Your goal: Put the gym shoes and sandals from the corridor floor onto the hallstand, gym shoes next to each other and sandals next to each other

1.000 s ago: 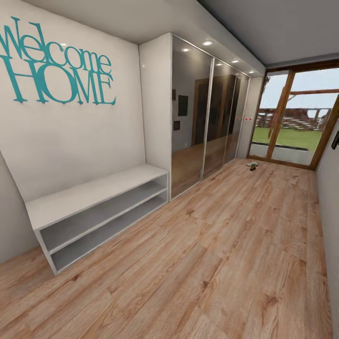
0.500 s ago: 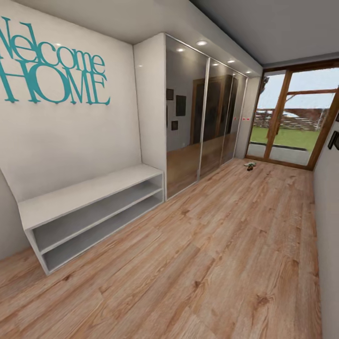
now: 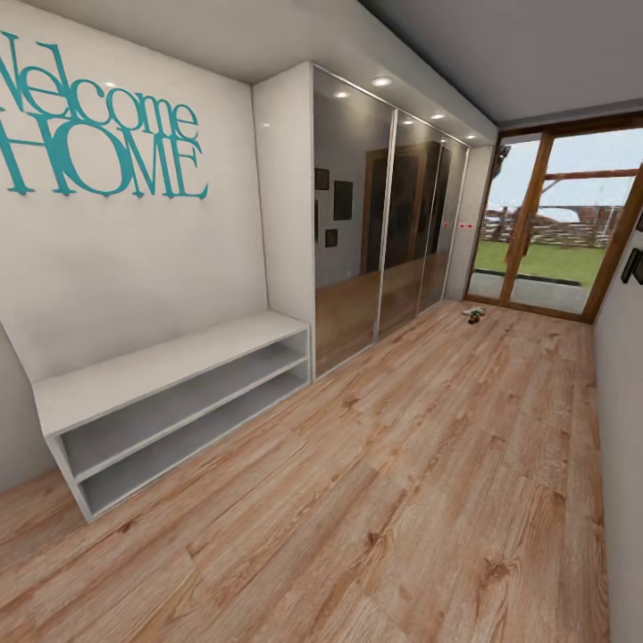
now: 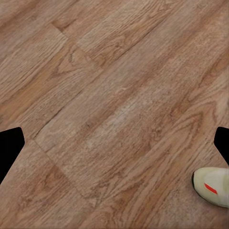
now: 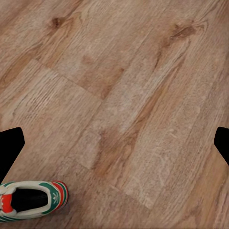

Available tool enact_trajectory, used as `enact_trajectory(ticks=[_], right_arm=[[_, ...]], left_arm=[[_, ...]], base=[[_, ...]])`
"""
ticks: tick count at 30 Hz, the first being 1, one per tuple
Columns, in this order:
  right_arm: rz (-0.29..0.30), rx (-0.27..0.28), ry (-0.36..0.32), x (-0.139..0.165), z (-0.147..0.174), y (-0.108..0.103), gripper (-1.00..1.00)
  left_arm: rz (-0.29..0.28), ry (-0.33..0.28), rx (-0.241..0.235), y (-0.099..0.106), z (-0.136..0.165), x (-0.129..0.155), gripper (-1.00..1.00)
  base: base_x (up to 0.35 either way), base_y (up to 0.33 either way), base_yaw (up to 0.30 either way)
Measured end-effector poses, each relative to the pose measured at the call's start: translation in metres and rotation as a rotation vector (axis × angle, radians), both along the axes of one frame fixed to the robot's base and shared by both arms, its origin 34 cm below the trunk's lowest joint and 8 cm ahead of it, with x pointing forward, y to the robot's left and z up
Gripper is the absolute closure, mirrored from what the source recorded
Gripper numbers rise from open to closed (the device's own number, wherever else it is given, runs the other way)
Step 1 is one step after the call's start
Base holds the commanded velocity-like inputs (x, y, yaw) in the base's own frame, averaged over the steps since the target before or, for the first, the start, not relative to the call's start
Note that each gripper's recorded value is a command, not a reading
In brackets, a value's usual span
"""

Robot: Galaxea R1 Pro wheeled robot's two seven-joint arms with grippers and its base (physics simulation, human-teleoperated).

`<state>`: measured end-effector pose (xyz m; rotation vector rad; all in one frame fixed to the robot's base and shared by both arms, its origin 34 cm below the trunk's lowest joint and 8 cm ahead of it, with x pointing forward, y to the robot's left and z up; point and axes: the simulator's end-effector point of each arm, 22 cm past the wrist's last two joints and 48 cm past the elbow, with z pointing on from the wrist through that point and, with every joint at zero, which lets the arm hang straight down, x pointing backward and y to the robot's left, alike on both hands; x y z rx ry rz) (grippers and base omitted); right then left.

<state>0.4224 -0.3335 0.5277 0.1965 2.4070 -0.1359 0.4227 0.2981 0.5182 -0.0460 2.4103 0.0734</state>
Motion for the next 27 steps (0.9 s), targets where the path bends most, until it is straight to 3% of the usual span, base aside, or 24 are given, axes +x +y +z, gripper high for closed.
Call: enact_trajectory(ticks=[11,27], right_arm=[[0.000,0.000,0.002,-0.0008,-0.0006,-0.0002,-1.00],[0.000,-0.001,0.002,-0.0010,-0.0006,0.0000,-1.00]], left_arm=[[0.001,0.010,-0.001,0.0000,-0.0027,-0.0040,-1.00],[0.015,0.020,-0.002,0.0028,-0.0052,-0.0087,-1.00]], base=[[-0.123,-0.092,0.000],[-0.016,-0.011,0.034]])
